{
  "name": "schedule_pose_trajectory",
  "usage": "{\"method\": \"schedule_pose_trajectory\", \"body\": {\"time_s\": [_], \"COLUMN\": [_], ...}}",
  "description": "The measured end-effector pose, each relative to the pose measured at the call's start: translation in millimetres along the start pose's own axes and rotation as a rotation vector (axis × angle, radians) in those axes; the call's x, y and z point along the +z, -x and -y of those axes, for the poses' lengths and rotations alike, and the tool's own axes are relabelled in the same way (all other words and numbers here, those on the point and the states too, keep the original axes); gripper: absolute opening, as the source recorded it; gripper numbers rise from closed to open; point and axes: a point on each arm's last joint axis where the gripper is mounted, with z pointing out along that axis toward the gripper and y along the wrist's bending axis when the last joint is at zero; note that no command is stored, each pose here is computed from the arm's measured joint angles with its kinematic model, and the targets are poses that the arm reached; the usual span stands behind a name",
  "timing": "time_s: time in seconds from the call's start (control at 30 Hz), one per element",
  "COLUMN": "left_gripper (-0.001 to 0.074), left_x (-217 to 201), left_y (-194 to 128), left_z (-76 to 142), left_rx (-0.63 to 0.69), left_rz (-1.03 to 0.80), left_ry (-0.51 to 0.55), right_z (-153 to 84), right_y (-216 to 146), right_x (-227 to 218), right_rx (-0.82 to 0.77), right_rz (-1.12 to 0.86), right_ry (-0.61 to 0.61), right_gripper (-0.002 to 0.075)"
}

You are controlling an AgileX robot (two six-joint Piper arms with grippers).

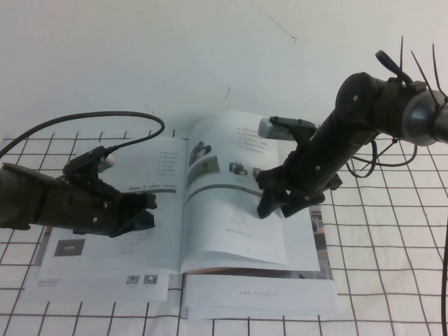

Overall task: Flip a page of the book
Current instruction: Open the closed book

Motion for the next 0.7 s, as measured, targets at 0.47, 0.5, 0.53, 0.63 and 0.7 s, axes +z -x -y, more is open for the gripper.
{"method": "schedule_pose_trajectory", "body": {"time_s": [0.47,0.5,0.53,0.63,0.7], "left_gripper": [-0.0002,-0.0002,-0.0002,-0.0002,-0.0002], "left_x": [0.0,0.0,0.0,0.0,0.0], "left_y": [0.0,0.0,0.0,0.0,0.0], "left_z": [0.0,0.0,0.0,0.0,0.0], "left_rx": [0.000,0.000,0.000,0.000,0.000], "left_rz": [0.000,0.000,0.000,0.000,0.000], "left_ry": [0.000,0.000,0.000,0.000,0.000], "right_z": [-30.9,-33.0,-35.0,-43.1,-49.6], "right_y": [12.9,13.5,14.2,17.3,19.8], "right_x": [-6.4,-7.3,-8.2,-13.8,-19.1], "right_rx": [-0.002,0.000,0.002,-0.008,-0.024], "right_rz": [0.145,0.152,0.161,0.190,0.216], "right_ry": [0.348,0.372,0.397,0.485,0.556], "right_gripper": [0.0408,0.0408,0.0408,0.0408,0.0408]}}
